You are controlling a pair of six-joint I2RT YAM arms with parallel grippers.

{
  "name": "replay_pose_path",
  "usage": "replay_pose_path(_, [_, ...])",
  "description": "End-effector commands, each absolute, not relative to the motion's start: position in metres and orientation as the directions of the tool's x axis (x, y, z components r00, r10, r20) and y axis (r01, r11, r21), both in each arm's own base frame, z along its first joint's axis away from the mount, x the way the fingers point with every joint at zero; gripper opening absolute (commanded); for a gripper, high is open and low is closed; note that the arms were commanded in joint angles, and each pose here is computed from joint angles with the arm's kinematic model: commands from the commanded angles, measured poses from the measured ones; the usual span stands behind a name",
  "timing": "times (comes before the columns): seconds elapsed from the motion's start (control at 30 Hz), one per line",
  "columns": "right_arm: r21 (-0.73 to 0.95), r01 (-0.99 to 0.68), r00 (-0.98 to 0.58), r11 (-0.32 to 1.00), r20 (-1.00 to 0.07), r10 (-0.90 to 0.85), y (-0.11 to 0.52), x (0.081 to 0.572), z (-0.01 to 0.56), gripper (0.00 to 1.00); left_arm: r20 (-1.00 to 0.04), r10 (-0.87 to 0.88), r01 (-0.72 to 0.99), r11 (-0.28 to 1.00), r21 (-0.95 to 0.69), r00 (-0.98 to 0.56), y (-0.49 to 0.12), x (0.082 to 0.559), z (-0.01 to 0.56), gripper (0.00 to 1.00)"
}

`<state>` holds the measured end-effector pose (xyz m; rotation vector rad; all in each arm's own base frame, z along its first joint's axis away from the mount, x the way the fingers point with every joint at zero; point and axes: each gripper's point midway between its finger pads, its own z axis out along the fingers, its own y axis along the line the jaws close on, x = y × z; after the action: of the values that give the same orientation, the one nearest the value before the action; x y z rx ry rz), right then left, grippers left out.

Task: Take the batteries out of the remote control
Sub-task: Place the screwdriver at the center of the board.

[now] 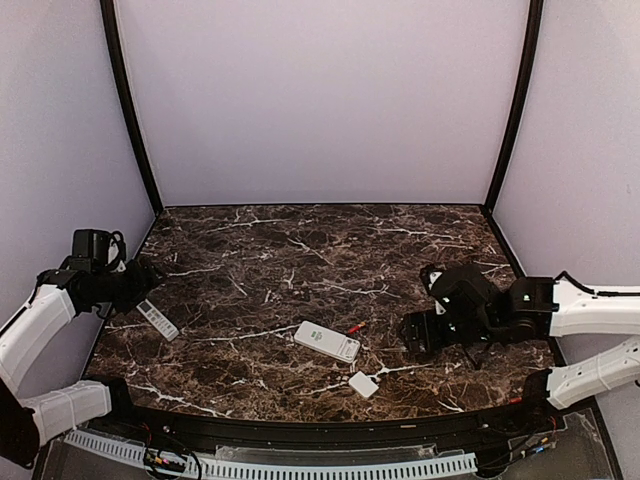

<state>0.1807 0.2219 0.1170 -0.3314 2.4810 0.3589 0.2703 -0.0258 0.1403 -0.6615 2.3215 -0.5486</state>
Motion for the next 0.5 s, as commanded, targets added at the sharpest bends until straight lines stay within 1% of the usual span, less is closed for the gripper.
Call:
replay_pose_path(0.0, [0.346, -0.371, -0.740, 0.862, -0.671, -0.049, 0.244, 0.182, 0.156, 0.93, -0.450, -0.595, -0.348, 0.782, -0.518, -0.666, -0.022, 0.269, 0.133, 0.80])
replay_pose_path(0.1, [0.534, -0.422, -0.741, 0.732, -0.669, 0.061, 0.265, 0.176, 0.180, 0.94, -0.435, -0.615, -0.415, 0.778, -0.472, -0.658, -0.012, 0.267, 0.123, 0.80])
replay_pose_path(0.2, [0.651, -0.428, -0.739, 0.627, -0.652, 0.173, 0.270, 0.174, 0.197, 0.95, -0.442, -0.627, -0.437, 0.772, -0.461, -0.642, -0.007, 0.268, 0.120, 0.82])
replay_pose_path(0.3, [0.687, -0.407, -0.747, 0.602, -0.630, 0.214, 0.265, 0.175, 0.200, 0.97, -0.429, -0.640, -0.469, 0.764, -0.444, -0.638, -0.001, 0.269, 0.109, 0.84])
replay_pose_path(0.47, [0.667, -0.384, -0.771, 0.638, -0.612, 0.176, 0.262, 0.176, 0.194, 0.98, -0.378, -0.669, -0.509, 0.738, -0.443, -0.640, 0.008, 0.276, 0.091, 0.85])
